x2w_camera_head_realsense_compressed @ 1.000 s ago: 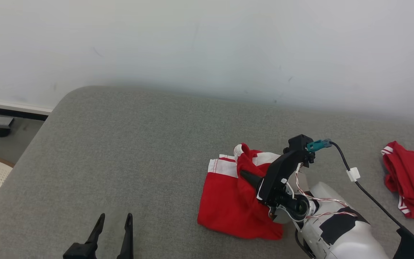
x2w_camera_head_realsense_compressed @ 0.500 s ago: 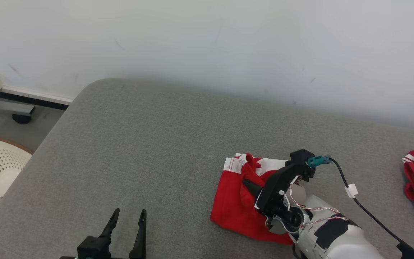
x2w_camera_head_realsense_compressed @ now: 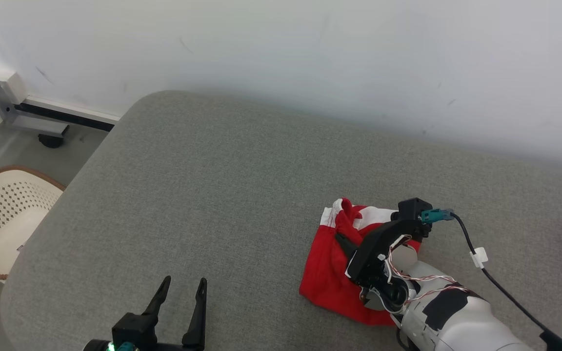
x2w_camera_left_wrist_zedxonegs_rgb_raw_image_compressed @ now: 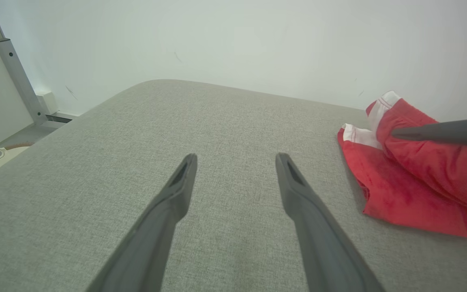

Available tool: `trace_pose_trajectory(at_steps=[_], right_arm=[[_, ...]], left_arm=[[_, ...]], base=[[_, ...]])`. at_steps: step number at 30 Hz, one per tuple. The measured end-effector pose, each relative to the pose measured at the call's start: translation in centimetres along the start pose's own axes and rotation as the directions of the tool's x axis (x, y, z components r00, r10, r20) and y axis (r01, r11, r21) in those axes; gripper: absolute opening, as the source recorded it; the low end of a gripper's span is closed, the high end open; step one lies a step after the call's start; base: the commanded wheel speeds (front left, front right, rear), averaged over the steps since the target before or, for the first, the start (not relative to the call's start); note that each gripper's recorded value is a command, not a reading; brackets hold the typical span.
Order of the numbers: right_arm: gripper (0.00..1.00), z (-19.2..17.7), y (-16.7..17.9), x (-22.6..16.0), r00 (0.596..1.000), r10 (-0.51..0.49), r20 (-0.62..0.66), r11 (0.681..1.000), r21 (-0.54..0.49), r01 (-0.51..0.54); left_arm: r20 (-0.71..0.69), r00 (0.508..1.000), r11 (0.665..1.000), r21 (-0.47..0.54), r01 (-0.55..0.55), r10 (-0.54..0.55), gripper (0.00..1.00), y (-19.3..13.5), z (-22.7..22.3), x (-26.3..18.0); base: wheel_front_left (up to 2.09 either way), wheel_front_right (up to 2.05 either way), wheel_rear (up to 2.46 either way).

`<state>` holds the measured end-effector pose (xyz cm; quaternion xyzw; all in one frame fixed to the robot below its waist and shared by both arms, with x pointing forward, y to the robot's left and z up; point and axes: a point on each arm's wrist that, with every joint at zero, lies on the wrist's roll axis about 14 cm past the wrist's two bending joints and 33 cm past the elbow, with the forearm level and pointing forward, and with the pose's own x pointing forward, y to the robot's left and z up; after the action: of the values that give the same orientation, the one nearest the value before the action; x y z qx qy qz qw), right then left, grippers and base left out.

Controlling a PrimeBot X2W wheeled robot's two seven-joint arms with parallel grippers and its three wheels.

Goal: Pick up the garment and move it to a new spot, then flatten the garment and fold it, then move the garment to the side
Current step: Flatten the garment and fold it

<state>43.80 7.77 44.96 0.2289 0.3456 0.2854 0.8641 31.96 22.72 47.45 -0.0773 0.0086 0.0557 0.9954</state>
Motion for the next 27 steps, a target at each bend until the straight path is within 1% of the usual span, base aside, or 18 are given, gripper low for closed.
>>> trace_pose_trajectory(at_steps=[1, 3, 7, 13, 16, 18, 19, 21, 23, 24, 27], right_arm=[[0.41, 0.2, 0.1, 0.0, 1.0, 0.002, 0.008, 1.0, -0.001, -0.002], [1.0, 0.5, 0.2, -0.1, 1.0, 0.004, 0.017, 1.0, -0.013, -0.004], [1.0, 1.0, 0.6, -0.6, 0.999, 0.013, 0.049, 1.0, 0.002, -0.013], [1.0, 3.9, 1.8, -1.8, 0.983, 0.045, 0.181, 0.999, 0.008, -0.047], [1.0, 6.5, 2.2, -2.7, 0.955, 0.053, 0.291, 0.999, -0.018, -0.05], [1.0, 7.8, 1.9, -3.4, 0.936, 0.06, 0.347, 0.997, -0.072, -0.037], [1.0, 8.2, 1.6, -3.8, 0.93, 0.065, 0.363, 0.993, -0.116, -0.025], [1.0, 9.5, -0.1, -5.1, 0.913, 0.048, 0.404, 0.983, -0.182, 0.029], [1.0, 10.8, -1.9, -6.4, 0.899, 0.023, 0.438, 0.976, -0.205, 0.075], [1.0, 11.9, -2.5, -7.2, 0.885, 0.018, 0.465, 0.974, -0.209, 0.09], [1.0, 15.6, -4.0, -10.1, 0.831, 0.018, 0.556, 0.955, -0.256, 0.151]], left_arm=[[-0.001, 1.0, 1.0, 0.0, -0.001, 0.001, 1.0, 0.0, 0.0, 0.0], [-0.002, 1.0, 1.0, -0.001, -0.001, 0.001, 1.0, 0.0, 0.0, 0.1], [0.004, 1.0, 1.0, -0.005, 0.001, -0.001, 1.0, 0.0, 0.1, 0.2], [0.016, 1.0, 1.0, -0.001, 0.011, -0.011, 1.0, -0.3, 0.4, 0.5], [0.016, 1.0, 1.0, 0.002, 0.015, -0.015, 1.0, -0.4, 0.4, 0.5], [0.026, 1.0, 1.0, 0.005, 0.017, -0.018, 1.0, -0.4, 0.7, 0.7], [0.03, 0.999, 1.0, 0.007, 0.018, -0.019, 1.0, -0.4, 0.8, 0.8], [0.032, 0.999, 1.0, 0.01, 0.019, -0.02, 1.0, -0.4, 0.8, 0.7], [0.031, 0.999, 1.0, 0.014, 0.018, -0.018, 1.0, -0.4, 0.8, 0.6], [0.035, 0.999, 1.0, 0.016, 0.018, -0.018, 1.0, -0.3, 0.9, 0.6], [0.04, 0.999, 0.999, 0.028, 0.022, -0.024, 1.0, -0.4, 1.1, 0.9]], base=[[0.0, 0.0, 0.0], [0.0, 0.0, 0.0], [0.0, 0.0, 0.0], [0.0, 0.0, 0.0], [0.0, 0.0, 0.0], [0.0, 0.0, 0.0], [0.0, 0.0, 0.0], [0.0, 0.0, 0.0], [0.0, 0.0, 0.0], [0.0, 0.0, 0.0], [0.0, 0.0, 0.0]])
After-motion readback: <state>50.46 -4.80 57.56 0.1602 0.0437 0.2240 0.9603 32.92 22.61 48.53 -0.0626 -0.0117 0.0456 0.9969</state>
